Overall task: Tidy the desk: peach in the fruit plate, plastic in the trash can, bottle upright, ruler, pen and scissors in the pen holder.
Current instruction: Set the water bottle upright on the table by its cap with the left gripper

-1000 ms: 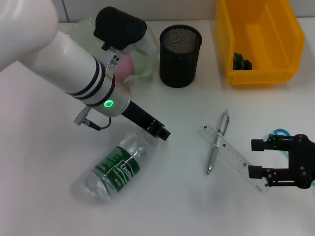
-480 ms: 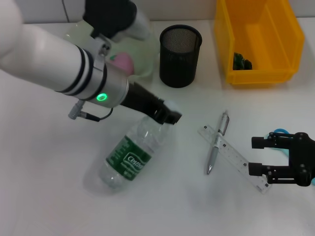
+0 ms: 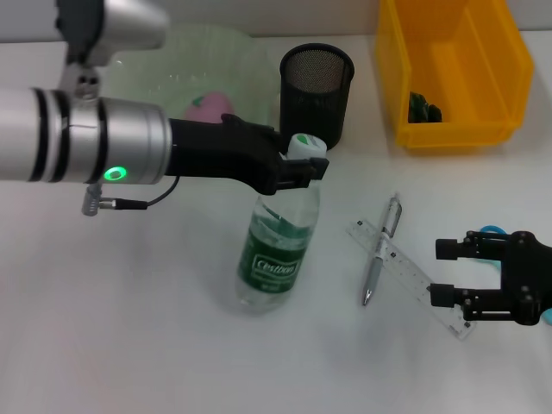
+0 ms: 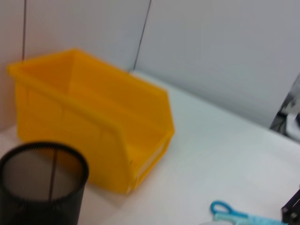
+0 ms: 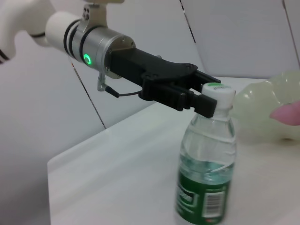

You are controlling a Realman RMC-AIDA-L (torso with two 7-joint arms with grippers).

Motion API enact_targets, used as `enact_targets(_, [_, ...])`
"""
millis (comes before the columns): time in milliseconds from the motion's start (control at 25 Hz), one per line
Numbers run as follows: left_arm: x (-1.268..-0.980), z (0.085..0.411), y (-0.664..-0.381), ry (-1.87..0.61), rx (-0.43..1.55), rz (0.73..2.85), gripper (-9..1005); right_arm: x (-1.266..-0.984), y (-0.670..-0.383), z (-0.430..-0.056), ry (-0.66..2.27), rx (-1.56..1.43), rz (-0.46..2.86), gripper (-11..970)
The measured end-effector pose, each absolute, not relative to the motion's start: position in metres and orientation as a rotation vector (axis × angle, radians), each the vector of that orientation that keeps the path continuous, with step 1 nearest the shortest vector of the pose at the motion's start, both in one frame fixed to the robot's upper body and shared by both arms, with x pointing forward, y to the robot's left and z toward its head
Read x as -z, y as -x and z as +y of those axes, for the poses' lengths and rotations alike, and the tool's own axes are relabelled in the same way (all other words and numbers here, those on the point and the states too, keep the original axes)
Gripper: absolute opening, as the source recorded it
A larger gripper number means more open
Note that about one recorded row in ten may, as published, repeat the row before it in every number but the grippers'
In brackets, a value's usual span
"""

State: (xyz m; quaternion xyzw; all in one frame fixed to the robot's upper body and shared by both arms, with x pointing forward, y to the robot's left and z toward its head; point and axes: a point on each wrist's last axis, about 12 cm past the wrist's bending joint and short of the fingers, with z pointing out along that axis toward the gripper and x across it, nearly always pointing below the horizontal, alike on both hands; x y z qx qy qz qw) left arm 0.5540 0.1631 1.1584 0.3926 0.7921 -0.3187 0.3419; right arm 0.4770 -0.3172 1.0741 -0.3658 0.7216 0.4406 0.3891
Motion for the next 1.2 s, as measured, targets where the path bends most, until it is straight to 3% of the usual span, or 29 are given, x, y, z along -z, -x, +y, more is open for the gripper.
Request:
enact_targets(360, [-1.145,0.196,-0.538,-0.953,0.936,1.762,460,-1.075,-0.478,-0.311,0.909,-1.167,1.834,750])
enact_targets(640, [-1.116,0.221,-0.531,-0.878,0.956,1.537,475,-1.079,-0.478,-0.308,0.871,-1.193,1.785,750])
enact_targets(920, [-1.084,0.246,-0.519,-0.794,0.834,1.376,490,-1.080,-0.478,-0.312,0.794,-1.193,1.773,749])
enact_targets(1200, [-1.071,0.254,-0.516,-0.750,0.743,1.351,505,-1.080,-0.481,-0.308,0.797,-1.204,1.765,748])
